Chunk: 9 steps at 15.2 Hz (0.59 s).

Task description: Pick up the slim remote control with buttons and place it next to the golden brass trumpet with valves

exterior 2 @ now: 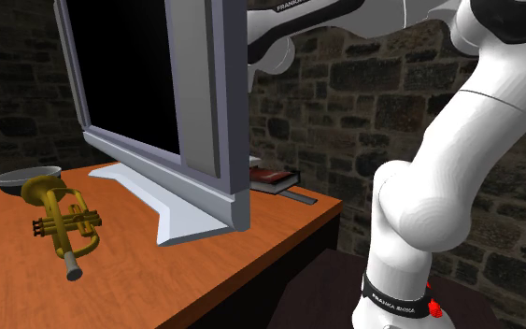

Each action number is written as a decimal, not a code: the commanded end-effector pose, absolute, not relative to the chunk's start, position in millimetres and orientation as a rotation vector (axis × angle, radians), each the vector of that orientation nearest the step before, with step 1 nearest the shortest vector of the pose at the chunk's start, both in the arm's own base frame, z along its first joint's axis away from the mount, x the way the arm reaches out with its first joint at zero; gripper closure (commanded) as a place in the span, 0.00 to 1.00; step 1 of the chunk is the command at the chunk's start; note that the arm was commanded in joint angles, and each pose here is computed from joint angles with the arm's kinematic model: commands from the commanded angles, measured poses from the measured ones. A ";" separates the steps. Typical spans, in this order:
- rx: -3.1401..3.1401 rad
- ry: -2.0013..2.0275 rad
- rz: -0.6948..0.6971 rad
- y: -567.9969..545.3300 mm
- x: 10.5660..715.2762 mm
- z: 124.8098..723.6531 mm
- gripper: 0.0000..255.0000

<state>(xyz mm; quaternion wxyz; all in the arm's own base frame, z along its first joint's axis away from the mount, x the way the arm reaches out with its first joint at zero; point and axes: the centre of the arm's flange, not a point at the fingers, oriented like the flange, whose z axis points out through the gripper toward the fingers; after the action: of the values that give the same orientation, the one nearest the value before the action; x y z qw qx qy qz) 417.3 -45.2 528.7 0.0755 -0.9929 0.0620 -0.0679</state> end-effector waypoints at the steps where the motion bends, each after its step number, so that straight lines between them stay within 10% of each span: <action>1: -2.977 0.188 -0.204 -18.9 424.5 527.4 1.00; 7: -3.067 0.254 -0.272 -26.1 429.6 539.1 1.00; 8: -3.067 0.254 -0.272 -26.1 429.6 539.1 0.00; 9: -3.095 0.253 -0.250 -17.1 429.3 528.0 0.00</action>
<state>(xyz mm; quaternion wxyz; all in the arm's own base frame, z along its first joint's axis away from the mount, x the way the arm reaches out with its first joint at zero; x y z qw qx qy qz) 430.0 -30.0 530.9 0.0130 -0.9928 0.0869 -0.0818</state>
